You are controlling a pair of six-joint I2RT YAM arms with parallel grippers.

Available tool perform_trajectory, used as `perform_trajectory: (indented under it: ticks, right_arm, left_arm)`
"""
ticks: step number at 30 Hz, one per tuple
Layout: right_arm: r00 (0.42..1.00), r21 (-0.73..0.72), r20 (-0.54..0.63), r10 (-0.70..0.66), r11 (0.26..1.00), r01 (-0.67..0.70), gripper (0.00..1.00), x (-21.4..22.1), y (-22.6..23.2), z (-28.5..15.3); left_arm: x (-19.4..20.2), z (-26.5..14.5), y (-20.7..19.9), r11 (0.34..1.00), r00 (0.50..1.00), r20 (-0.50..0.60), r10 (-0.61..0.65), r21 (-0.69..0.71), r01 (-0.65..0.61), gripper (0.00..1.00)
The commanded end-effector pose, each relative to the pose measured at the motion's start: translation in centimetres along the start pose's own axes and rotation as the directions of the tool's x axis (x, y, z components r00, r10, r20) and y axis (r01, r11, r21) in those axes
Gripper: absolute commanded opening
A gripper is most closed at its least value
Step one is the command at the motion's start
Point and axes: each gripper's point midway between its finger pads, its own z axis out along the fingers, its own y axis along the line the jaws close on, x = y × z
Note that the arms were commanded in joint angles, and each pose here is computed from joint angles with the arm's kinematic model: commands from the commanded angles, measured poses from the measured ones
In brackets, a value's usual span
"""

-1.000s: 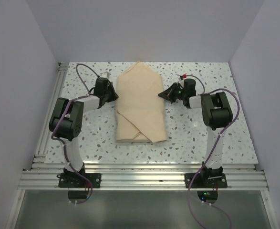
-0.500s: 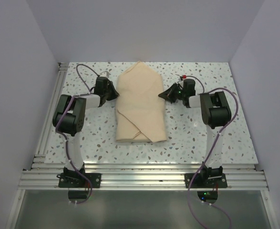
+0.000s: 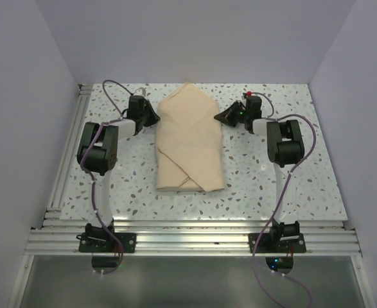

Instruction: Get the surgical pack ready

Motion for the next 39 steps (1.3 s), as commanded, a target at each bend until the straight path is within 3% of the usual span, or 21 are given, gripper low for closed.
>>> perform_trajectory:
  ticks: [1, 6, 21, 39]
  right_arm:
    - [1.0, 0.034, 0.007, 0.01, 0.999, -0.011, 0.0, -1.3, -0.8, 0.9]
    - [0.999, 0.037, 0.032, 0.036, 0.999, -0.037, 0.0, -2.4, -1.7, 1.6]
    - [0.998, -0.011, 0.066, 0.009, 1.0, -0.008, 0.0, -5.9, 1.3, 2.7]
    - [0.996, 0.086, 0.061, 0.062, 0.994, -0.067, 0.0, -5.5, -2.3, 4.1]
  left_arm:
    - [-0.8, 1.2, 1.7, 0.999, 1.0, -0.002, -0.031, -0.02, 0.031, 0.0]
    - [-1.6, 2.2, 1.9, 0.999, 0.999, 0.006, -0.046, 0.007, 0.046, 0.0]
    - [-5.6, 3.2, -0.4, 0.989, 0.998, 0.049, -0.039, 0.144, 0.032, 0.0]
    - [-10.2, -1.6, -5.5, 0.951, 0.989, 0.145, -0.033, 0.31, -0.014, 0.0]
